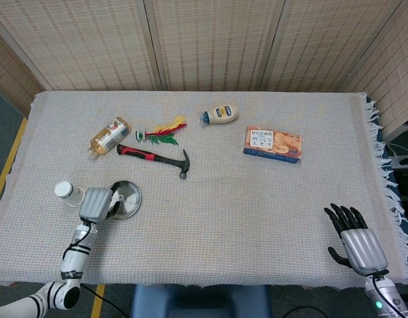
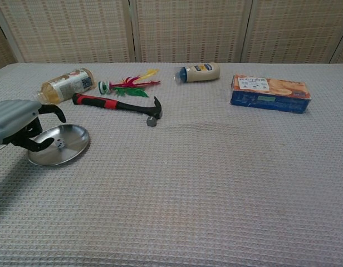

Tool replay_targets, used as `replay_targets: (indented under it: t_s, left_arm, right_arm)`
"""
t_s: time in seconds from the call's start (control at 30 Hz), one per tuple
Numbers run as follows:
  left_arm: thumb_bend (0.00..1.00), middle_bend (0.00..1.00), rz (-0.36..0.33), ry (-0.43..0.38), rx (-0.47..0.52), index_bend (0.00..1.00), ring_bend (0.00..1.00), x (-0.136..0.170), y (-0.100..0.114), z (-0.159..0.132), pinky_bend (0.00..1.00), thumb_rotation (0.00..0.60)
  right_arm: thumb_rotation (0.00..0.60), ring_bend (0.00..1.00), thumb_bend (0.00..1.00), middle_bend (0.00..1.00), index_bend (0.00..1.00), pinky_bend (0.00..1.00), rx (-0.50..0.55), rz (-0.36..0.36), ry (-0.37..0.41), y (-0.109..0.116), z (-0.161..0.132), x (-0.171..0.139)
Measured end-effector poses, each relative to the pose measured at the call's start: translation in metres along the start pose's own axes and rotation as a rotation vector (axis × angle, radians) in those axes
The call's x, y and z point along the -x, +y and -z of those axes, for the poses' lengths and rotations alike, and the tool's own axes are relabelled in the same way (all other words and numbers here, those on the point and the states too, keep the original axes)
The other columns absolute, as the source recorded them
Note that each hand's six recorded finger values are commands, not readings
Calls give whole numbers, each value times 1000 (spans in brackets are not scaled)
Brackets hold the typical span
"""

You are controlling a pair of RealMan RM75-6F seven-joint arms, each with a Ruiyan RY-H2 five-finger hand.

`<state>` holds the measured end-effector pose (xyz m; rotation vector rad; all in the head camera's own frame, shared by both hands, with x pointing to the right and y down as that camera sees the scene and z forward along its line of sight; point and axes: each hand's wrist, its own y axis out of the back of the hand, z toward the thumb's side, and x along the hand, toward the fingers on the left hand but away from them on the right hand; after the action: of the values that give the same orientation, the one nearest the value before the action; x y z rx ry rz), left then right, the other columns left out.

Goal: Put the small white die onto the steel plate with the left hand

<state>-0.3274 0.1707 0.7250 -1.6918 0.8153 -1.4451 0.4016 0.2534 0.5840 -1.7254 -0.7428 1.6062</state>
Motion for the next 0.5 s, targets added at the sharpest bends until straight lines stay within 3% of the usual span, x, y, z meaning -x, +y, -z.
replay_targets:
  t_s: [0.13, 0.2, 0.27, 0.37, 0.5]
  left_arm:
    - [384, 364, -94, 7, 17, 219, 496, 20, 28, 10, 830, 600]
    - [384, 170, -145, 27, 17, 136, 264, 32, 44, 21, 703, 600]
    - [385, 50, -184, 61, 0, 69, 35, 44, 61, 38, 590, 600]
    - [381, 3, -175, 114, -24, 51, 0, 51, 68, 60, 542, 600]
    - [383, 4, -93, 160, -25, 44, 0, 47, 56, 76, 468, 600]
  right_arm:
    - [600, 0, 205, 0, 0, 0, 0, -2, 1, 0, 0, 0]
    - [600, 0, 206, 0, 0, 0, 0, -3, 5, 0, -1, 0]
    - [600, 0, 206, 0, 0, 0, 0, -4, 8, -1, -2, -1]
    - [600, 0, 205, 0, 0, 0, 1, -1, 12, 0, -3, -2]
    - [600, 0, 205, 0, 0, 0, 1, 2, 14, 0, -4, -4]
